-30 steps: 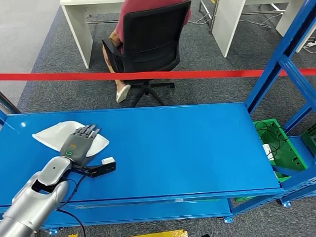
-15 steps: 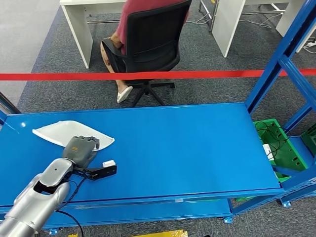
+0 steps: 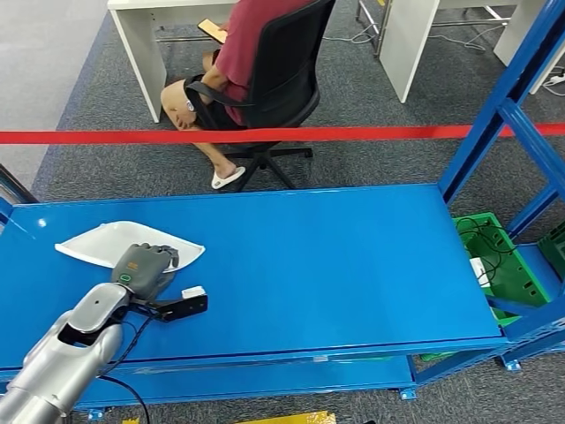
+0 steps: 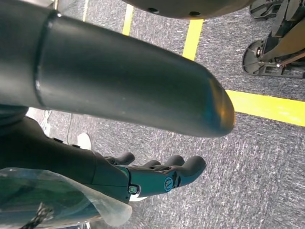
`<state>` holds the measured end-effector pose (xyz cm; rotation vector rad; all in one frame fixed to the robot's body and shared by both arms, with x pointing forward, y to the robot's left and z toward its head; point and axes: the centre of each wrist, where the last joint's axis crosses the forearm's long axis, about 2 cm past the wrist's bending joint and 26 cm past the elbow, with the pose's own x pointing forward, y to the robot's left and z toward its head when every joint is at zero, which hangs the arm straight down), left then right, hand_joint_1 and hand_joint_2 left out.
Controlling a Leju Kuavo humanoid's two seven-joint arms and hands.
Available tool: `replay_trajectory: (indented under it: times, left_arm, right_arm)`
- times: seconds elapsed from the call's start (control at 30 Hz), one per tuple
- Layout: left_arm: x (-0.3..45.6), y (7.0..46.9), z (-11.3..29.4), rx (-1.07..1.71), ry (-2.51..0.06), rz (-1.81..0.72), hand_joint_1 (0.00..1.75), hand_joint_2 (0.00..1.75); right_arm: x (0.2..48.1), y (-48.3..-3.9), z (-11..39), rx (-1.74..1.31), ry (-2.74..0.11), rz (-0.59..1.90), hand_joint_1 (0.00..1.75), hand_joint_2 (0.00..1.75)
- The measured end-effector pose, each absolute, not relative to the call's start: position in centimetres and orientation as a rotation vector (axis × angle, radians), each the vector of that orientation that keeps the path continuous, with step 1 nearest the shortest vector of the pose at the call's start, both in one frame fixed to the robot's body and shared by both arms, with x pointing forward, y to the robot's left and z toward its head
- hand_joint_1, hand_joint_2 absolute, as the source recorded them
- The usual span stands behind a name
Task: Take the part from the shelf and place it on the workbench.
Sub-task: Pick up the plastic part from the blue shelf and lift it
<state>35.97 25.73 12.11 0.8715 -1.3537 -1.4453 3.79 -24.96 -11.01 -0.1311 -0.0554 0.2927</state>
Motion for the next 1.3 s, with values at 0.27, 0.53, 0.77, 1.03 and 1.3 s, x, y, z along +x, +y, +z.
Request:
replay_trajectory:
  times: [0.27,0.53,0.77,1.03,1.3]
  left_arm:
    - [34.6,24.7,12.4,0.527,-1.663,-1.111,1.75,1.75]
    - [31.9,23.0,14.0,0.090,-1.963,-0.381,1.75,1.75]
    - [30.8,22.9,14.6,0.050,-1.997,-0.250,1.75,1.75]
    - [30.1,22.7,15.1,0.047,-2.046,-0.110,1.75,1.75]
    - [29.3,23.0,16.3,0.130,-2.143,-0.038,1.75,1.75]
  right_arm:
    - [3.8,-25.0,-11.0,-0.128,-0.066,0.300,0.00,0.00]
    - [3.6,-24.7,-11.0,-0.134,-0.075,0.313,0.00,0.00]
    - [3.6,-24.6,-11.0,-0.137,-0.076,0.312,0.00,0.00]
    - [3.6,-24.5,-11.0,-0.142,-0.086,0.318,0.00,0.00]
    - [3.5,-24.5,-11.0,-0.144,-0.251,0.310,0.00,0.00]
